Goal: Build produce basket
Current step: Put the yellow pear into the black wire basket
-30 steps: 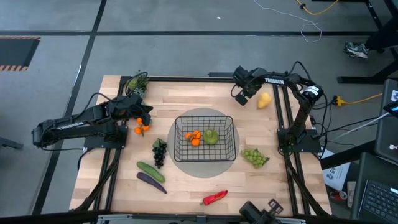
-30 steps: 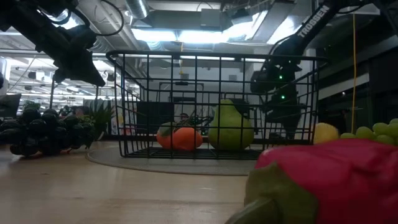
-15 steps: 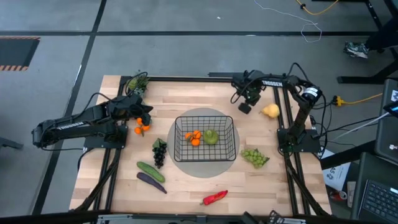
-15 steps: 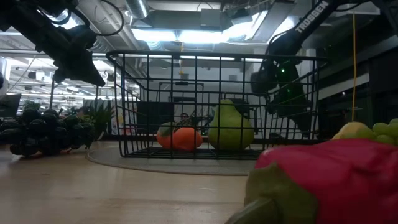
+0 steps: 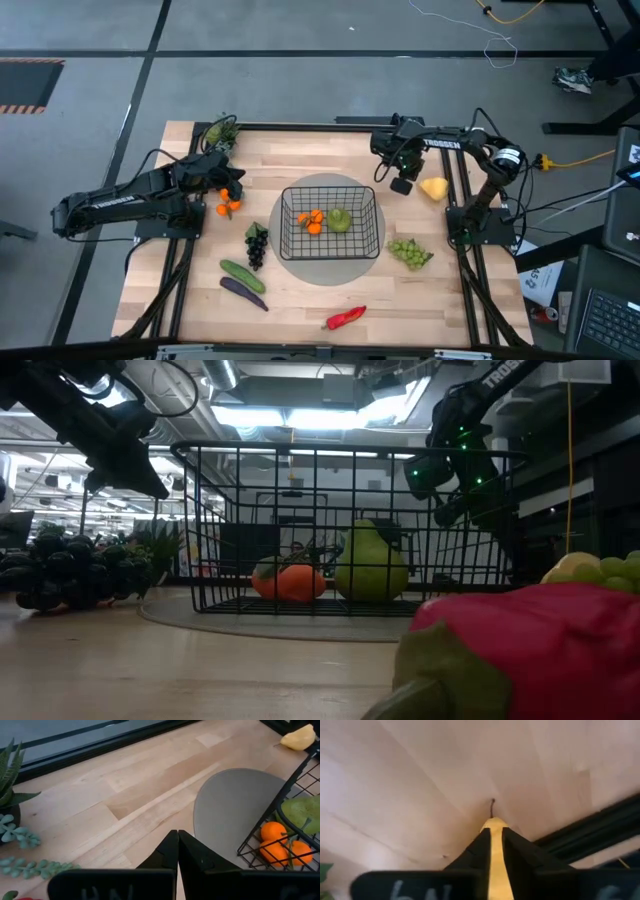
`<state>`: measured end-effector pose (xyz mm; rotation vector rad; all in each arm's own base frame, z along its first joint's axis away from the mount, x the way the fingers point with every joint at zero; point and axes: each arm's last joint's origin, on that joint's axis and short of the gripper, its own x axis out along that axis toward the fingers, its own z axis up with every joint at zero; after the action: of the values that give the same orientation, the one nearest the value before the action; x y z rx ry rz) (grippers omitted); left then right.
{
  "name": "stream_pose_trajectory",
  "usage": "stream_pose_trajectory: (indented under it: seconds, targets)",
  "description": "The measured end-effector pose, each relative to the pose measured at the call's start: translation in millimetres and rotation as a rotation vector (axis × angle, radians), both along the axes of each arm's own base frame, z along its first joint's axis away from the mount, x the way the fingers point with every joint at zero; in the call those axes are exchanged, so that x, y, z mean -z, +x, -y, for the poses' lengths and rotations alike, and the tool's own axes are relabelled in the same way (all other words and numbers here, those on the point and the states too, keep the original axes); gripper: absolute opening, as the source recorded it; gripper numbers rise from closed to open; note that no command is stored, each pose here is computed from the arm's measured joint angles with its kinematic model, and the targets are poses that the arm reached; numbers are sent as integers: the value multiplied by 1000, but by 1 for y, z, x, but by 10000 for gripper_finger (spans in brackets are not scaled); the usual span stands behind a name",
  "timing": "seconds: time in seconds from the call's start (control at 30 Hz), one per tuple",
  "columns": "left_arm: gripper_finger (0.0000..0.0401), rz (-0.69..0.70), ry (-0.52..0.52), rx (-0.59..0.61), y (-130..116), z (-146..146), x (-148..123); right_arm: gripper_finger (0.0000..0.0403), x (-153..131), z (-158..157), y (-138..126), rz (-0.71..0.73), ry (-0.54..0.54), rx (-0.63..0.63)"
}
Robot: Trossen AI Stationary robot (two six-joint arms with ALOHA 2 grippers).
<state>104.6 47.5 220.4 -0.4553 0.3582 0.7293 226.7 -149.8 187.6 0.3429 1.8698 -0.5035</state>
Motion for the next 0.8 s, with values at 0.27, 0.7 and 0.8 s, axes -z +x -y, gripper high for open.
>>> stream_pose_trajectory:
  seconds: [0.27,0.7,0.8]
  targets:
    - [0,0,0,0,0,0,0,160,14,0,-10,4,40,84]
    - [0,1,-2,2,0,0,0,212,55,-12,-26,39,40,207]
    - [0,1,-2,2,0,0,0,212,59,-13,-28,36,35,223]
